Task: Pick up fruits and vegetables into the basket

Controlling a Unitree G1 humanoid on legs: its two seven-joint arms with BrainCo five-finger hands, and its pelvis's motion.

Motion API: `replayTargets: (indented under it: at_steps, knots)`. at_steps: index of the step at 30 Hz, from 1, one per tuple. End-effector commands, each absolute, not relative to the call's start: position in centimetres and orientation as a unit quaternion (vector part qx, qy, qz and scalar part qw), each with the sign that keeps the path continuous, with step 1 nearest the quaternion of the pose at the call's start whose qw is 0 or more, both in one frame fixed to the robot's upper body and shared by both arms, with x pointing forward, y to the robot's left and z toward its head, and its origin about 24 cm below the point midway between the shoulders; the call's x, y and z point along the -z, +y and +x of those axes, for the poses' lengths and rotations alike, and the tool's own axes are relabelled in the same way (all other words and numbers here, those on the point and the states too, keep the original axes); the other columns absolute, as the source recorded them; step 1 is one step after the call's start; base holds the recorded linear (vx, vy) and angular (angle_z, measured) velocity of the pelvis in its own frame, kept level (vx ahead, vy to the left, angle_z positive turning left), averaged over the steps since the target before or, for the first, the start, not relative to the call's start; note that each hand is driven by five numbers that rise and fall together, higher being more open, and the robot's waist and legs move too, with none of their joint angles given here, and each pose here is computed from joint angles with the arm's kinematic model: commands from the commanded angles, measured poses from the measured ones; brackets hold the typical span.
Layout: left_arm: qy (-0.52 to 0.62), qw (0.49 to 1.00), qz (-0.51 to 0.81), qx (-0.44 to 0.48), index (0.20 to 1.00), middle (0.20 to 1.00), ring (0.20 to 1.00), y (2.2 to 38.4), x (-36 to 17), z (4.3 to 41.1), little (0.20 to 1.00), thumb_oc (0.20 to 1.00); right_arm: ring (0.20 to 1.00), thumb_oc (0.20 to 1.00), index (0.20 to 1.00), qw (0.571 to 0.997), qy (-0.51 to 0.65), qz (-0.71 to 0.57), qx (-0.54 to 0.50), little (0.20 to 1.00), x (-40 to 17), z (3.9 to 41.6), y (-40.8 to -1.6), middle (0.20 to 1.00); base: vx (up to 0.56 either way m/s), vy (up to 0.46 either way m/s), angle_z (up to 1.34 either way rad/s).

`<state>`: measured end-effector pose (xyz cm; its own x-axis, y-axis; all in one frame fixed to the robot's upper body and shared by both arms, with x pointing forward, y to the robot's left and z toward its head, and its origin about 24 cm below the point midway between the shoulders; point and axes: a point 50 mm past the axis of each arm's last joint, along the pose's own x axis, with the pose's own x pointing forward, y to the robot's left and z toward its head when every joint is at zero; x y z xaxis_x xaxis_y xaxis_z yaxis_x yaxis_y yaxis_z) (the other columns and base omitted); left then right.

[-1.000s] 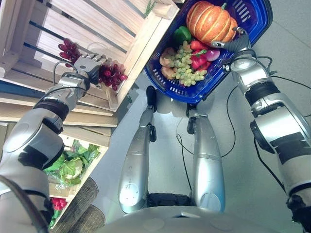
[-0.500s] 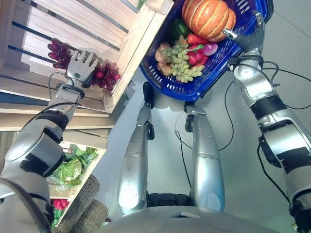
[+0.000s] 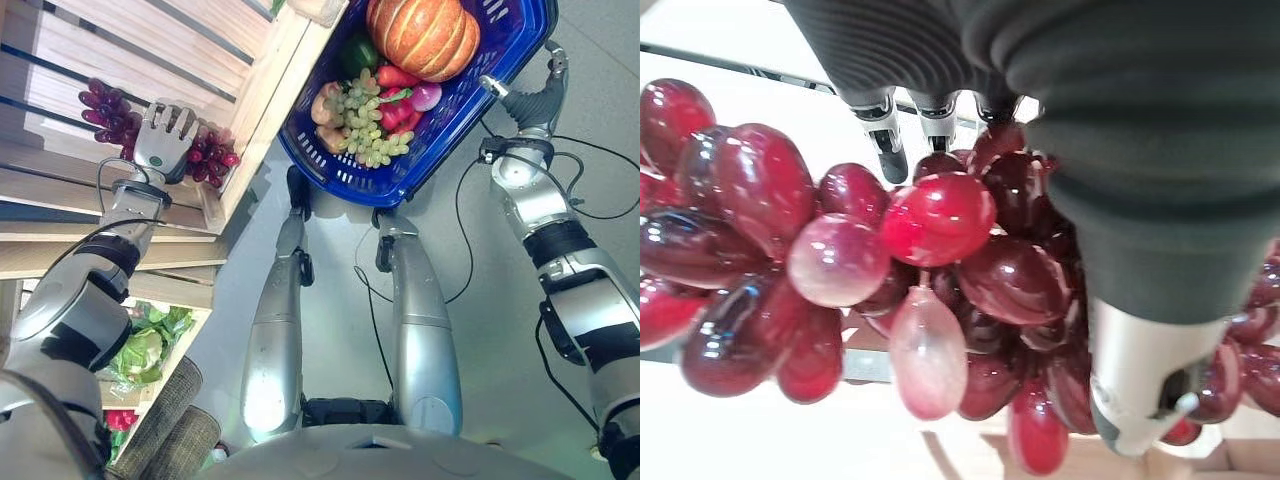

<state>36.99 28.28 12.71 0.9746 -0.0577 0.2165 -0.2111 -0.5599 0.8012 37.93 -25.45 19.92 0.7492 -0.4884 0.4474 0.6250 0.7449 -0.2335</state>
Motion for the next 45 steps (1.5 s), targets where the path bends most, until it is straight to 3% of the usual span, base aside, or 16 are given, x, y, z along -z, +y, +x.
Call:
replayTargets:
  at_steps: [1, 13, 20, 32, 36, 45]
  knots:
    - [0.013, 0.473, 0.879, -0.061, 1.000, 1.000, 1.000, 30.5, -10.5, 36.0, 1.000, 1.000, 1.000, 1.000, 1.000, 0.909, -0.209, -0.162, 0.323, 1.000, -20.4, 37.3, -26.4, 1.000, 0.00, 0.000, 0.00]
    - [0.030, 0.477, 0.876, -0.056, 1.000, 1.000, 1.000, 30.6, -10.9, 36.2, 1.000, 1.000, 1.000, 1.000, 1.000, 0.906, -0.219, -0.156, 0.326, 1.000, -21.2, 37.5, -26.0, 1.000, 0.00, 0.000, 0.00]
    - [0.074, 0.538, 0.838, -0.054, 1.000, 1.000, 1.000, 30.9, -10.4, 36.0, 1.000, 1.000, 1.000, 1.000, 1.000, 0.906, -0.222, -0.153, 0.327, 1.000, -21.3, 37.4, -25.8, 1.000, 0.00, 0.000, 0.00]
    - [0.060, 0.564, 0.823, -0.042, 1.000, 1.000, 1.000, 30.0, -9.3, 35.9, 1.000, 1.000, 1.000, 1.000, 1.000, 0.905, -0.222, -0.148, 0.331, 1.000, -21.2, 37.4, -25.5, 1.000, 0.00, 0.000, 0.00]
    - [0.019, 0.558, 0.828, -0.055, 1.000, 1.000, 1.000, 29.6, -9.2, 35.7, 1.000, 1.000, 1.000, 1.000, 1.000, 0.904, -0.224, -0.148, 0.332, 1.000, -21.1, 37.4, -25.4, 1.000, 0.00, 0.000, 0.00]
    - [-0.184, 0.540, 0.808, -0.144, 1.000, 1.000, 1.000, 27.4, -12.1, 35.6, 1.000, 1.000, 1.000, 1.000, 1.000, 0.903, -0.224, -0.137, 0.339, 1.000, -20.3, 36.9, -25.4, 1.000, 0.00, -0.029, 0.02]
